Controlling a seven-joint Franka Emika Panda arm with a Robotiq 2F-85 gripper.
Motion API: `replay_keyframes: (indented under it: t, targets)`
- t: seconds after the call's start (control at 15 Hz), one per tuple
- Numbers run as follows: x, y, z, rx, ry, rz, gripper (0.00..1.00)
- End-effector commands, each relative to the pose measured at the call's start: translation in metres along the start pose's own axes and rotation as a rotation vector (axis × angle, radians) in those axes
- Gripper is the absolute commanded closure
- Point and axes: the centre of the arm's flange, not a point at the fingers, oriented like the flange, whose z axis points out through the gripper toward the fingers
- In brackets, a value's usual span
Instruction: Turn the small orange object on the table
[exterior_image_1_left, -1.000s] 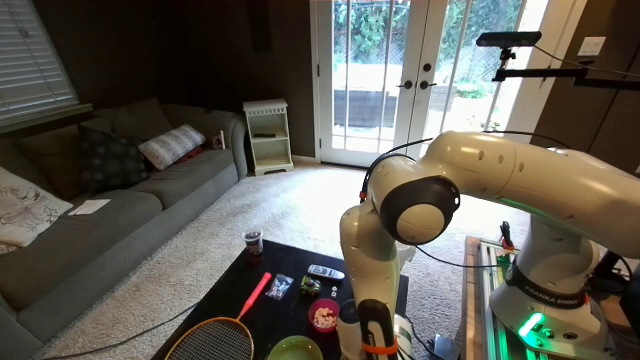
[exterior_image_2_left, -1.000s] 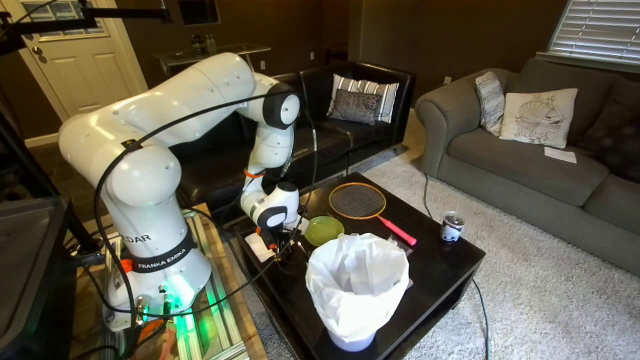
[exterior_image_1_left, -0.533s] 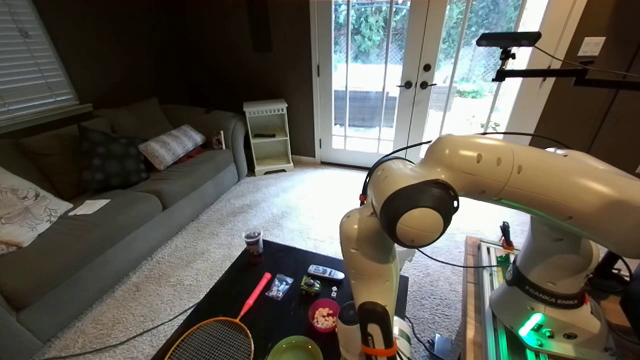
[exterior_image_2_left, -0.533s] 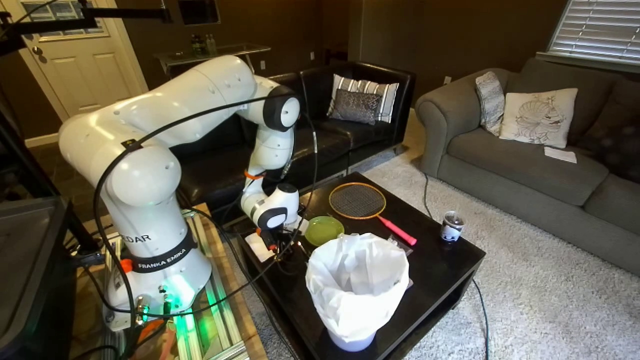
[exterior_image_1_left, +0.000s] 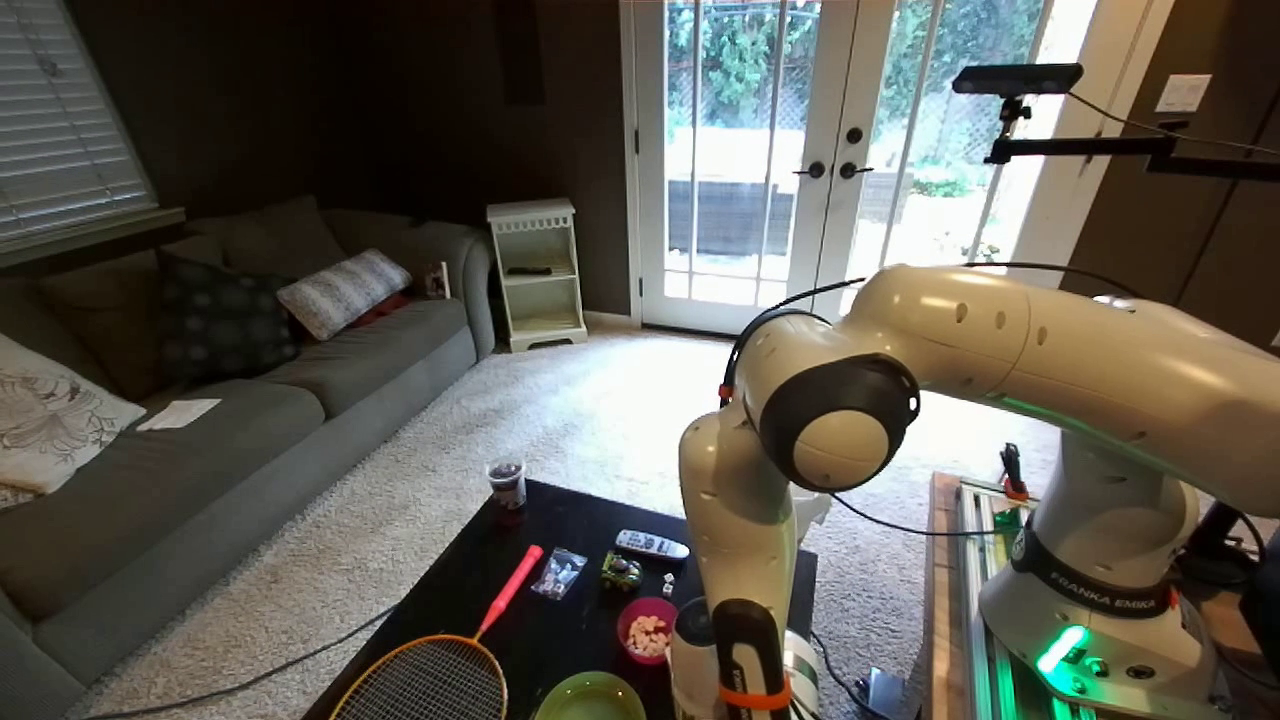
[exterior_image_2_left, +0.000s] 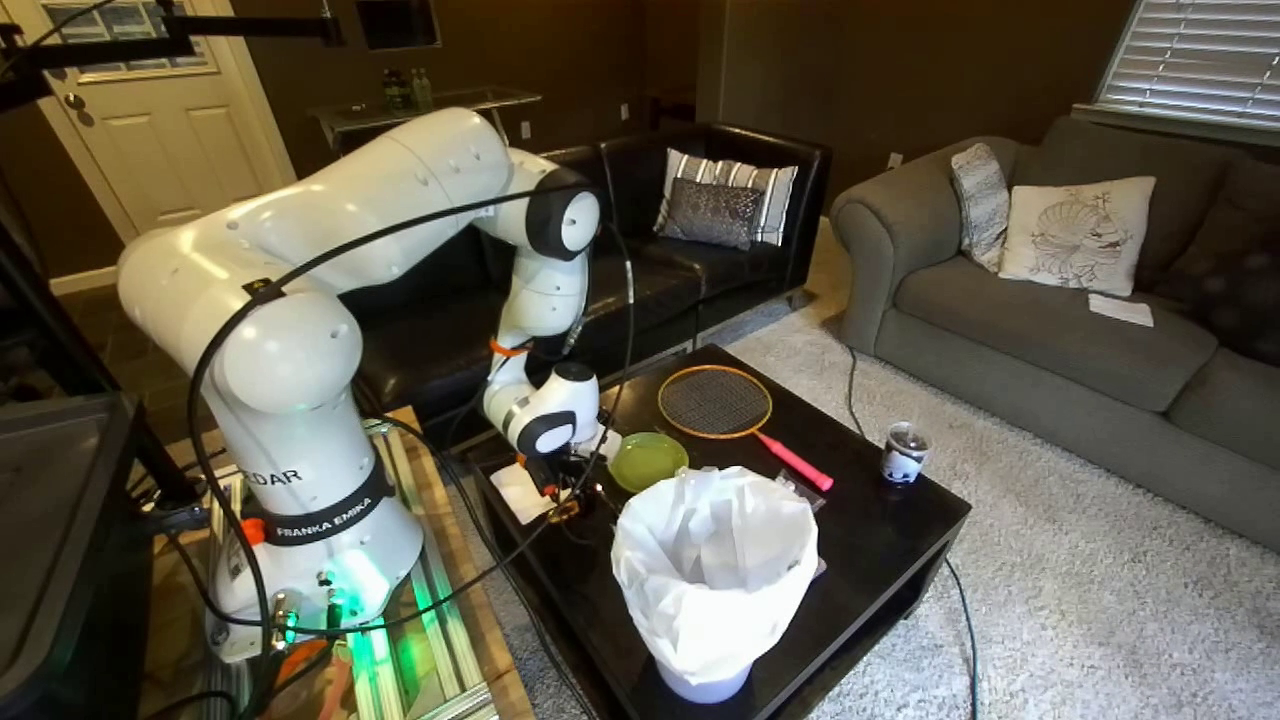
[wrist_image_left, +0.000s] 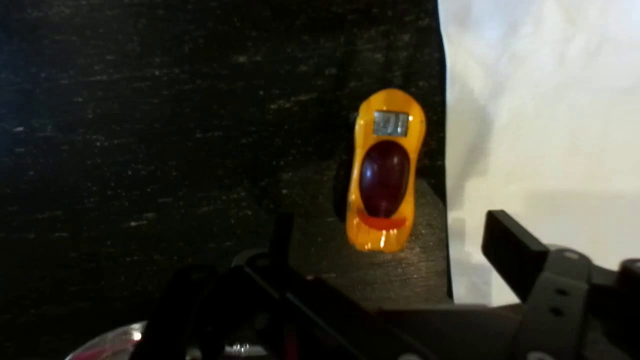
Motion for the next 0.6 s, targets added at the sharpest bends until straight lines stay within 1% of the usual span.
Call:
replay_keyframes:
  t: [0.0, 0.27, 0.53]
  targets:
    - [0.005, -0.002, -0.037, -0.001, 0.046, 0.004, 0.00]
    - [0.017, -0.001, -0.071, -0.021, 0.044, 0.012, 0.00]
    - [0.023, 0.005, -0.101, -0.028, -0.016, 0.047, 0.00]
